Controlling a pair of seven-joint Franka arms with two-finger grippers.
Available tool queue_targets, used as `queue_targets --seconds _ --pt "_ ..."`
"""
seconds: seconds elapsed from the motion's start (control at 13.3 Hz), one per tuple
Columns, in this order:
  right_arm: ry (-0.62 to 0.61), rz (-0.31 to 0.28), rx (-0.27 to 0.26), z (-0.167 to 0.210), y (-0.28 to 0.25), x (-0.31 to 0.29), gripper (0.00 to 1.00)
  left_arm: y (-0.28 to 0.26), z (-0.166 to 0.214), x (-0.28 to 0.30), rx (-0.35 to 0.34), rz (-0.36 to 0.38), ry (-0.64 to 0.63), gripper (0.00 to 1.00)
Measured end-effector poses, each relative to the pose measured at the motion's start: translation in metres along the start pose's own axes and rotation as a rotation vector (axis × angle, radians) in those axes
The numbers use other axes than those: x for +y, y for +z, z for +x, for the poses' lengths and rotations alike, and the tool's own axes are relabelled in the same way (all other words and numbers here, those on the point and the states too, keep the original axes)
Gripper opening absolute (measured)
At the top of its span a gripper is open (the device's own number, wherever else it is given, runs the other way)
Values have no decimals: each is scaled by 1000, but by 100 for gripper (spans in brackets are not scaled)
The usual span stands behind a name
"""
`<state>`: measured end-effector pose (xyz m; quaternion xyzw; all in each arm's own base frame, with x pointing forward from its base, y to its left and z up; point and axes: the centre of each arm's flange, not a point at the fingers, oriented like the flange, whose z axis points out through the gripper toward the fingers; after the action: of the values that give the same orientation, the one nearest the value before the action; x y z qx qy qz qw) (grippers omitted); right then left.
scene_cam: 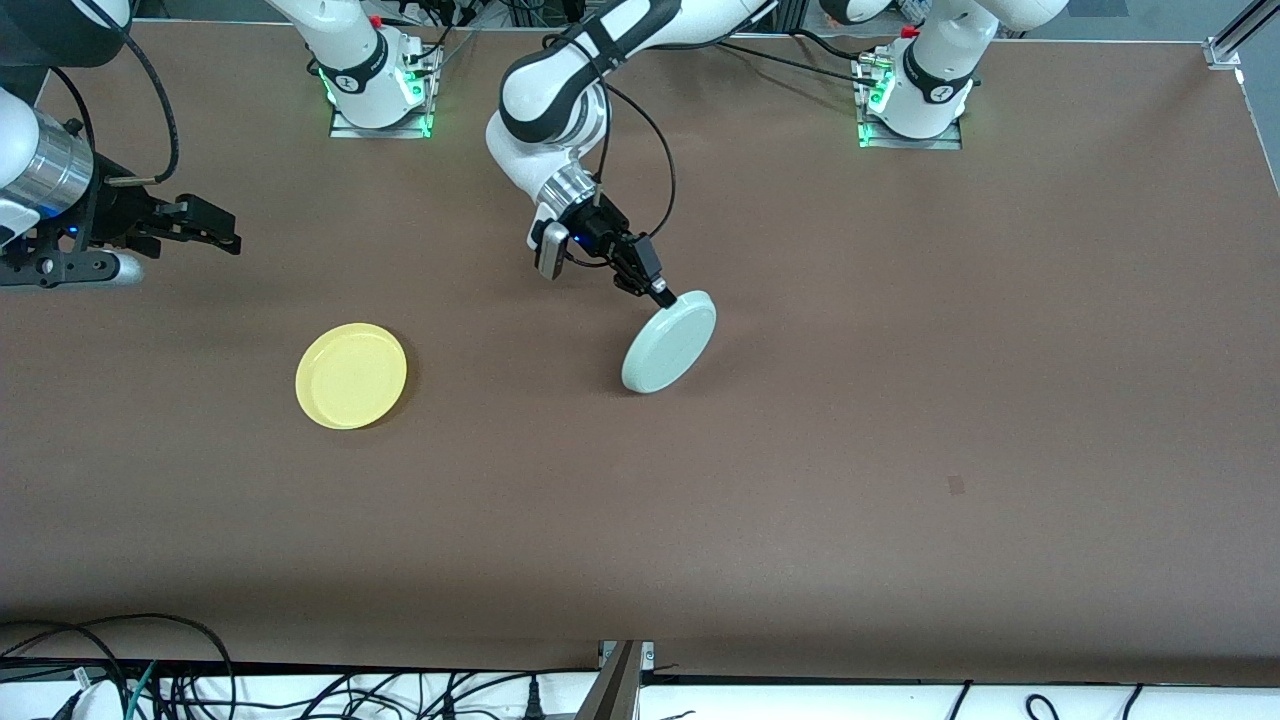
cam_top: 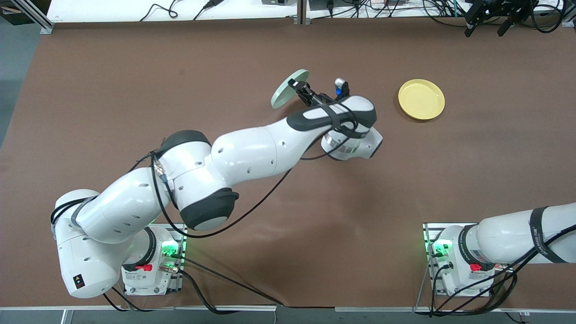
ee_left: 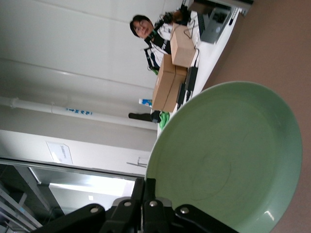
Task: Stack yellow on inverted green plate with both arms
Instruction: 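Lift the green plate with the left gripper and carry it toward the table middle, then flip the green plate upside down and lower it with the left gripper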
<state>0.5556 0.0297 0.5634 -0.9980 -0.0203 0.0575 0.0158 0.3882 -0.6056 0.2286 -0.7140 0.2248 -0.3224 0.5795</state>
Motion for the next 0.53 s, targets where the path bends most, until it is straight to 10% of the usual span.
queue_targets --seconds 0.53 --pt "0 0 0 0 0 0 100 -32 -2 19 90 -42 1 3"
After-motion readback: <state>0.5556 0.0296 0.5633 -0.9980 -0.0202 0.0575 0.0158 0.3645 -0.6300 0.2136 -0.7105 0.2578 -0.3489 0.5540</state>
